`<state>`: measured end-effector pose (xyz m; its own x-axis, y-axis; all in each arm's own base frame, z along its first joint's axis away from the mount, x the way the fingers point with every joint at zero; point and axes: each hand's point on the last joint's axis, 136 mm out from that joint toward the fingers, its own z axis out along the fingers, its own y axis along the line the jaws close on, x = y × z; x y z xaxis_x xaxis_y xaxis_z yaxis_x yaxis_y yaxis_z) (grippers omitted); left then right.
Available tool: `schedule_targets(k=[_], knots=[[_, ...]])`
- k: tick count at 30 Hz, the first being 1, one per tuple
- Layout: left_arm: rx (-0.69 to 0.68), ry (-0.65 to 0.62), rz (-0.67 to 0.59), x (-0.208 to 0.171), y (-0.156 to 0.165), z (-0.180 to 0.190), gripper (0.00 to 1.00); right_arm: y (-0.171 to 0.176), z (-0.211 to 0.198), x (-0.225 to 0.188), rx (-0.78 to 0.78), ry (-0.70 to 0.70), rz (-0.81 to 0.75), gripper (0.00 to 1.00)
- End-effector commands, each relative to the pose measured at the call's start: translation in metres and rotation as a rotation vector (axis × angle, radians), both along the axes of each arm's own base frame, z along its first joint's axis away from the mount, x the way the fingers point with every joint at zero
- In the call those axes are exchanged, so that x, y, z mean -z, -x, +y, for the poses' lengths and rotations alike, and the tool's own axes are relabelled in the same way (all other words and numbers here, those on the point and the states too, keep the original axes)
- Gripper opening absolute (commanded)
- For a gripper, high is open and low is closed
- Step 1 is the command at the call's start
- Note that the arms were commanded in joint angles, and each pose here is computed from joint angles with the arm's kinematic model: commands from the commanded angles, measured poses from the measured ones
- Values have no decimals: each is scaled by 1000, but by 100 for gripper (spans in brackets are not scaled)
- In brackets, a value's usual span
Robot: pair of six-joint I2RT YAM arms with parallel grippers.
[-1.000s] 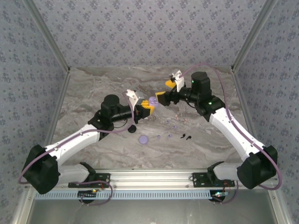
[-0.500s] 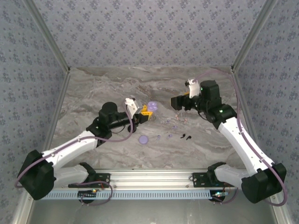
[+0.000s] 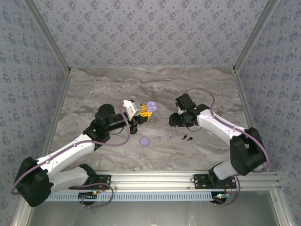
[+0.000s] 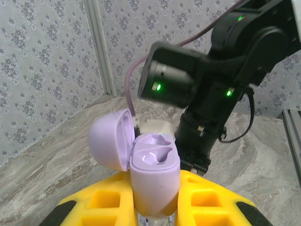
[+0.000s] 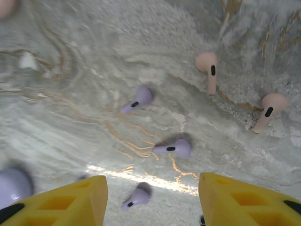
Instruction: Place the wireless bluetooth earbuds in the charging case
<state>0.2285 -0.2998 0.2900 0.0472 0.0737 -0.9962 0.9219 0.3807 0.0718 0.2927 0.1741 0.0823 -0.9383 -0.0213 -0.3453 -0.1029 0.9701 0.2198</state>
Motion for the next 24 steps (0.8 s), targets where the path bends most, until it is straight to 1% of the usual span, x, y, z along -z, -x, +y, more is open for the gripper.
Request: schedule_targets(k=[1,8,15,20,24], knots=[[16,16,-37,-14,4,-2,0,-3,-10,17,106,48,16,54],[11,8,-30,-12,3,-4,0,-3,-3,44,118,59,76,47],[7,1,-27,-12,2,-3,0,0,-1,61,133,69,117,46],[3,-1,-23,-11,2,-3,0,-1,2,67,133,66,124,46],[0,-3,-19,-11,1,-3,0,-3,5,67,128,63,121,43]])
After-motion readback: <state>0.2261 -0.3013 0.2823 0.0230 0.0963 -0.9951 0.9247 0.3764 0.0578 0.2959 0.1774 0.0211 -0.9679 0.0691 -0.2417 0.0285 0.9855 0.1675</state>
